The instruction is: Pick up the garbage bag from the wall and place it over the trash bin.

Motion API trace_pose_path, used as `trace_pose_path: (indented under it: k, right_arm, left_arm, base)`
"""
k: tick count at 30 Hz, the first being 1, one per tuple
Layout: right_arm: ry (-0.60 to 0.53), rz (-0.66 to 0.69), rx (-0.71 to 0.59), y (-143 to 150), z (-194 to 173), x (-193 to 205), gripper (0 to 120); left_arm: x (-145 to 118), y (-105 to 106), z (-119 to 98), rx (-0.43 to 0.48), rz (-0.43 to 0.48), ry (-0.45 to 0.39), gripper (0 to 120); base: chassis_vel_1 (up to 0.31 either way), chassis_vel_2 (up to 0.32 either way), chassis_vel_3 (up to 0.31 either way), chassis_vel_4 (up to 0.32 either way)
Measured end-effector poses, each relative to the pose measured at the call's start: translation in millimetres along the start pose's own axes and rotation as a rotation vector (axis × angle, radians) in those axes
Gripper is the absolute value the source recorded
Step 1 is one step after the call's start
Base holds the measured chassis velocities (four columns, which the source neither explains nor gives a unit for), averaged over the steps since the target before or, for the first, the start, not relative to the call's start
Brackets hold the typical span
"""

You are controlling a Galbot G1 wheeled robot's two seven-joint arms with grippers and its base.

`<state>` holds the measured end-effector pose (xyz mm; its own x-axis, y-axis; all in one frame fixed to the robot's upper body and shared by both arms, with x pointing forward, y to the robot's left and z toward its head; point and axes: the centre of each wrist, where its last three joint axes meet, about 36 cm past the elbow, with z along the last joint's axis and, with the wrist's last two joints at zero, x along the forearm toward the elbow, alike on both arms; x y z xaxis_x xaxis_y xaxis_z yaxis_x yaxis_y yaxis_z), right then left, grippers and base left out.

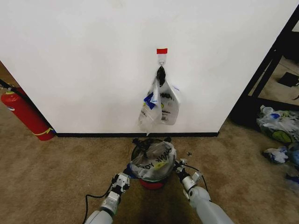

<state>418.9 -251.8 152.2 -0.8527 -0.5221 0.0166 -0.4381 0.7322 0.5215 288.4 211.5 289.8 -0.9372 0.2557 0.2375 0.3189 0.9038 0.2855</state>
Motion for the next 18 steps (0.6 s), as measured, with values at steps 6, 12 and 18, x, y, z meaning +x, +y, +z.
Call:
trace_pose_path:
  k: [6,12,18]
  right_arm:
    - [0.014,-0.102,0.076,-25.1,-36.4,34.2,18]
    - [0.079,-0.197,0.136,-67.8,-76.3,76.2,40]
    - [0.123,-0.267,0.146,-97.7,-106.5,100.1,61]
  left_arm:
    - [20.3,0.5,-10.7,-0.006,0.011,-0.016,18]
    - [40.6,1.8,-6.2,-0.04,0.031,0.027,41]
    - [55.3,4.6,1.2,-0.072,0.044,0.072,61]
  base:
    - [0.0,0.0,0.0,0.0]
    - [0.0,0.0,0.0,0.0]
    - [0.0,0.0,0.0,0.0]
